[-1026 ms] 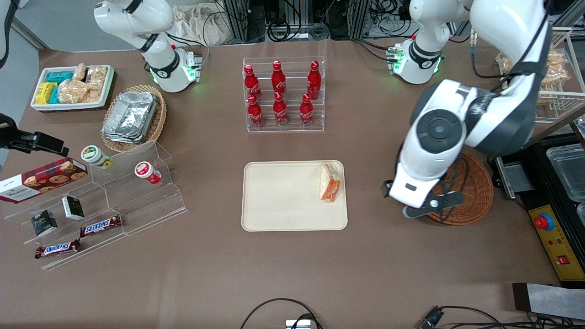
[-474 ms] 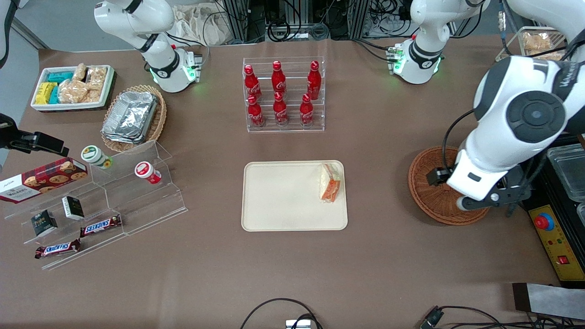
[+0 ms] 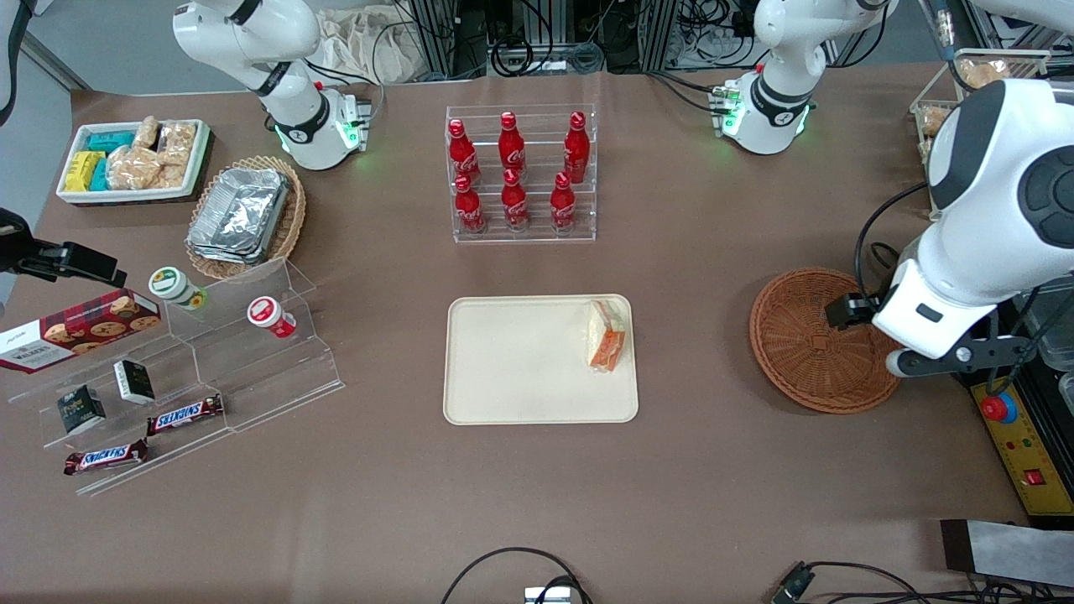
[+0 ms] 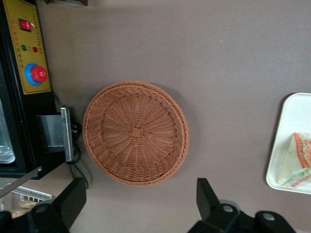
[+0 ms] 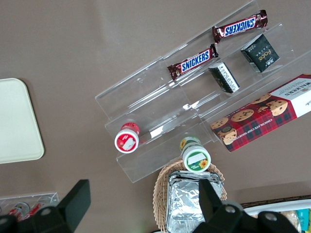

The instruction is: Place sandwich from basket to tray

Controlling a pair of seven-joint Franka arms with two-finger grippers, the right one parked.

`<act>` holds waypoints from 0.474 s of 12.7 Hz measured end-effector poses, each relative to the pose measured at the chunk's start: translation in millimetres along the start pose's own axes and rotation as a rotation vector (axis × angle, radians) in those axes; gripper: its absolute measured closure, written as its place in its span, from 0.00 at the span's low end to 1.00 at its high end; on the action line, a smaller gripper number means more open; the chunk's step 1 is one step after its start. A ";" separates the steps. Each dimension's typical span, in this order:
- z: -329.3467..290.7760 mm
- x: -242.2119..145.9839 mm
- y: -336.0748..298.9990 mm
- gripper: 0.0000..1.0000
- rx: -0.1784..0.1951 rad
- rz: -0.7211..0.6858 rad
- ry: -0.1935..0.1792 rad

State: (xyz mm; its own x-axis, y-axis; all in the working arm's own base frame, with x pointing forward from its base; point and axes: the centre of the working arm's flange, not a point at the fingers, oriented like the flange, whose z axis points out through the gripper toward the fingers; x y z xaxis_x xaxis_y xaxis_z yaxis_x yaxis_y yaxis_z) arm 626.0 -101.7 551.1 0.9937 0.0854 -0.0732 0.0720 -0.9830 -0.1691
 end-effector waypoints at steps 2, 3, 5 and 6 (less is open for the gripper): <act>-4.8 -0.2 -16.9 0.00 -0.019 0.013 -0.001; -8.2 -0.8 -26.9 0.00 -0.025 0.019 0.001; -15.3 -3.3 -45.9 0.00 -0.034 0.035 0.007; -18.7 -5.4 -55.7 0.00 -0.038 0.048 0.010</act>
State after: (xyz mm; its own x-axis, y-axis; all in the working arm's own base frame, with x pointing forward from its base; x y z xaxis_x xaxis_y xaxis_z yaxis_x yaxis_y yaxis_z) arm 618.3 -50.4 579.4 0.9968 0.0364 -0.0706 0.0271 -0.9914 -0.1281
